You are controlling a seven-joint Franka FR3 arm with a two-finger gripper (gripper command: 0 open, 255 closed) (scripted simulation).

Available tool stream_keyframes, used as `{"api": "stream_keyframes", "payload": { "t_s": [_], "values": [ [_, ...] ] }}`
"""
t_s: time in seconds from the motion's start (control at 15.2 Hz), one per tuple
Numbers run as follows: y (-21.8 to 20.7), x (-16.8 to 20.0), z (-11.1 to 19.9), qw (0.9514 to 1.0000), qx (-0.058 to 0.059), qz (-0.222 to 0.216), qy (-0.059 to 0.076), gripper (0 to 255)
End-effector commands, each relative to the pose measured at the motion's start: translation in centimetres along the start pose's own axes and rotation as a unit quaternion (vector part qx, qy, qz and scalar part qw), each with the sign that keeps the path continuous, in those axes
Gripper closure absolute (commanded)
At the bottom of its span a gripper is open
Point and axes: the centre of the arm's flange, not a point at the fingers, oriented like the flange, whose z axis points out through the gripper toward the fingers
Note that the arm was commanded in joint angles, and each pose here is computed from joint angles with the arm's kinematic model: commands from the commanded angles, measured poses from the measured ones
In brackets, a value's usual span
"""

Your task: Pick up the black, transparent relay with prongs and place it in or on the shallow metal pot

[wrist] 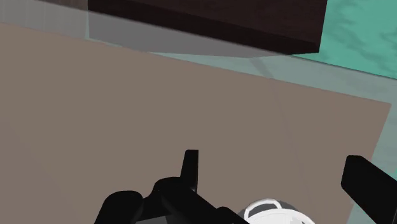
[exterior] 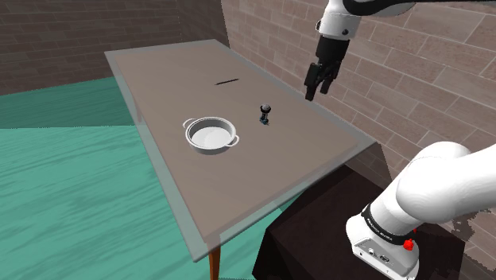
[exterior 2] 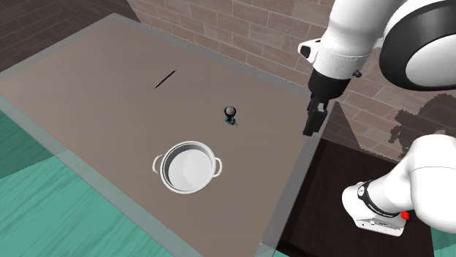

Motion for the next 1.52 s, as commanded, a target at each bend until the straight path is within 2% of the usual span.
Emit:
{"api": "stream_keyframes", "payload": {
  "t_s": [0.0,1.45],
  "values": [
    [0.8,2.3,1.2,1.0,-0.003,0.006,0.004,0],
    [11.7,24.1,14.9,0.9965,-0.034,0.069,0.034,0]
  ]
}}
